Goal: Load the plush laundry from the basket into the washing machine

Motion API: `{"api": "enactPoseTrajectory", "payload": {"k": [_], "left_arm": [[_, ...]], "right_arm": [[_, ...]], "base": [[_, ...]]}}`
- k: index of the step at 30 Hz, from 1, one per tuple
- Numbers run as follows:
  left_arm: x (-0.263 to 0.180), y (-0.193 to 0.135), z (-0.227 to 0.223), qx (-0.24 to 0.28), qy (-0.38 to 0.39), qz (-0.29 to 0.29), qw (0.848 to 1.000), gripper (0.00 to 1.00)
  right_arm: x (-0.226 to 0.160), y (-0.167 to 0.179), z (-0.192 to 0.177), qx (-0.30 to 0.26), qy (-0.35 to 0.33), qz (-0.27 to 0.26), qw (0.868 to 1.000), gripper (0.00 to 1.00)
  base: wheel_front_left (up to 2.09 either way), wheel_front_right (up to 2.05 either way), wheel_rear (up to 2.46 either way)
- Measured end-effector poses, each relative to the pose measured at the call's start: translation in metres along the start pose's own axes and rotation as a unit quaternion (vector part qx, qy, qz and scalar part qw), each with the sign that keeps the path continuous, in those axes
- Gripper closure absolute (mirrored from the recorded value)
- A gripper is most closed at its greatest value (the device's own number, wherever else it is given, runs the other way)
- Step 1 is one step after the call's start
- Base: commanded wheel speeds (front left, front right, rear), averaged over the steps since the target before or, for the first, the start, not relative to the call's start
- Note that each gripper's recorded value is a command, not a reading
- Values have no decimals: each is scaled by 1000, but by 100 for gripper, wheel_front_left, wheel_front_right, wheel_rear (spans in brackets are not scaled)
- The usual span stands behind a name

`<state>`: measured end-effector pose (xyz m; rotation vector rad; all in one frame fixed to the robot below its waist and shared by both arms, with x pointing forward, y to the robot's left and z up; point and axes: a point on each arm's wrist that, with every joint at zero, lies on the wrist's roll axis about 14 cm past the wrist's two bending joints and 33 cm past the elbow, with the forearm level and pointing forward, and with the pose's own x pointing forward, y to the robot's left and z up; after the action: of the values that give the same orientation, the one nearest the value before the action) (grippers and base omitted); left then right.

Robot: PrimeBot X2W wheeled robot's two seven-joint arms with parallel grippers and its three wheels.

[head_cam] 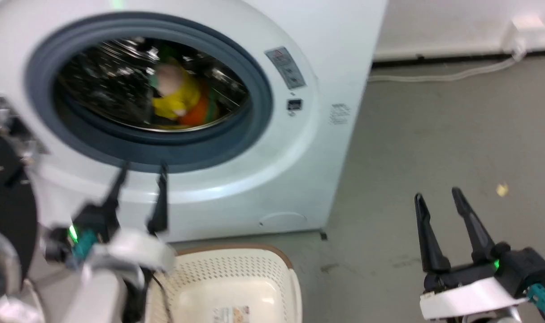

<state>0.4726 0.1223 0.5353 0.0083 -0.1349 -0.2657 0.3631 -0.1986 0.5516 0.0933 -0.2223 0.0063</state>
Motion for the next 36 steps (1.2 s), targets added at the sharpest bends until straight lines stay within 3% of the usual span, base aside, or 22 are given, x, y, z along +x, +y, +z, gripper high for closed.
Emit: {"api": "enactPoseTrajectory", "payload": {"k": [3, 7, 14, 28, 29, 36], "left_arm": [[-32, -6, 4, -30, -5, 16, 999, 0], [-74, -6, 11, -30, -11, 47, 998, 0], [-105, -12, 14, -5, -14, 73, 997, 0], [-115, 0, 10, -9, -7, 104, 995, 0], [-115, 1, 10, -10, -7, 104, 994, 100], [-115, 0, 10, -11, -5, 104, 995, 100]], "right_arm": [[-3, 12, 3, 7, -4, 16, 1000, 0], [-5, 30, 7, 15, -11, 44, 999, 0], [-9, 40, 3, 21, -4, 58, 998, 0], [-12, 47, -4, 30, 7, 68, 997, 0], [-11, 48, -4, 30, 7, 68, 997, 100], [-11, 48, -4, 30, 7, 69, 997, 100]], "base": [[0, 0, 0], [0, 0, 0], [0, 0, 0], [0, 0, 0], [0, 0, 0], [0, 0, 0]]}}
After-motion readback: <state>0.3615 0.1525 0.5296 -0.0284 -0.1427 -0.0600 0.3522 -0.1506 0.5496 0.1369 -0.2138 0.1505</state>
